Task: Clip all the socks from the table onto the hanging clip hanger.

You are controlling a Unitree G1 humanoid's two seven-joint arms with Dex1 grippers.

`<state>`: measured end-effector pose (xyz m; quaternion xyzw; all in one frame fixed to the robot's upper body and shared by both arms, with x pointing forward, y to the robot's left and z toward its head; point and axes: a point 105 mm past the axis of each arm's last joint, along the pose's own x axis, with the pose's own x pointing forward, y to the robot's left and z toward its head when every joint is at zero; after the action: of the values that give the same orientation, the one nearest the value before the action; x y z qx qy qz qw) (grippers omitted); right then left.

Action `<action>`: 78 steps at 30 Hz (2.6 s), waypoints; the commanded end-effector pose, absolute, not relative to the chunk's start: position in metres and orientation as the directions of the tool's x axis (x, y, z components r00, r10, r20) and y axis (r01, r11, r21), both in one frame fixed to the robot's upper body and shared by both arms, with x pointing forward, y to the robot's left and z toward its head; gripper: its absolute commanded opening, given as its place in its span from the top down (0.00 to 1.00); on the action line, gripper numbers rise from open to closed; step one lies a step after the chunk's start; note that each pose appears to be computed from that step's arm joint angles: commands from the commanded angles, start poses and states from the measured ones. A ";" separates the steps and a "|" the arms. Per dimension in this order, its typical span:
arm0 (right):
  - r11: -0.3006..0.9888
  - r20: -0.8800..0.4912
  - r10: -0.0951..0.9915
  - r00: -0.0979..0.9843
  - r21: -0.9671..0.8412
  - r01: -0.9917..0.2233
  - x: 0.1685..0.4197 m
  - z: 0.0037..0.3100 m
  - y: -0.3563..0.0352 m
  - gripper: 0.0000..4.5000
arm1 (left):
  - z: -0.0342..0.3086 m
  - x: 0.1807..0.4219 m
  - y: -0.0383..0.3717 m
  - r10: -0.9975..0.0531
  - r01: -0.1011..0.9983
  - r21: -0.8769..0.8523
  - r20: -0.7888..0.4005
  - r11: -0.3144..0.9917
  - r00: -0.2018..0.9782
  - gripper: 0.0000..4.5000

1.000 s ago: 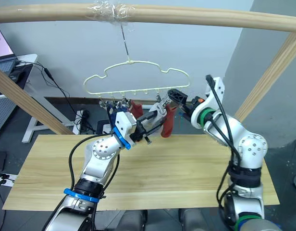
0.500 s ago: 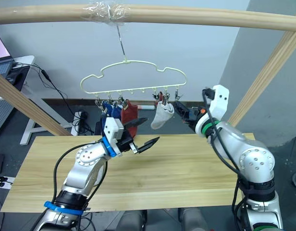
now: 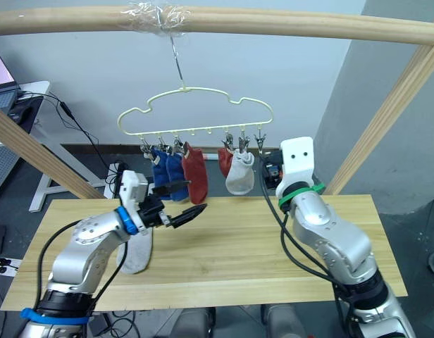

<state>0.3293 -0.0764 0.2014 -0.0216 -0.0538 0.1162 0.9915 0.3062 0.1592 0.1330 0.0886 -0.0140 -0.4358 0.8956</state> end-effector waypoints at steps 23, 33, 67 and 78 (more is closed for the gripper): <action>0.987 0.196 0.161 0.967 -0.045 -0.155 0.357 0.218 -0.067 0.61 | 0.167 0.298 0.135 -0.809 0.781 0.251 0.019 0.572 0.587 0.00; 0.984 0.204 0.178 0.963 -0.034 -0.175 0.367 0.222 -0.060 0.61 | 0.174 0.297 0.129 -0.812 0.782 0.256 0.025 0.569 0.583 0.00; 0.948 0.150 0.317 0.936 -0.072 -0.310 0.366 0.228 -0.071 1.00 | 0.120 0.315 0.233 -0.375 0.385 0.178 -0.091 0.905 0.923 0.00; 0.919 0.082 0.395 0.915 -0.049 -0.392 0.355 0.230 -0.070 1.00 | 0.051 0.301 0.301 -0.064 0.168 0.279 -0.347 0.945 0.936 0.00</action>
<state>0.3611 -0.0698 0.2090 -0.0187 -0.0087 0.1925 0.9811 0.2987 0.3013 0.0472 0.1493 0.1734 -0.0633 0.9714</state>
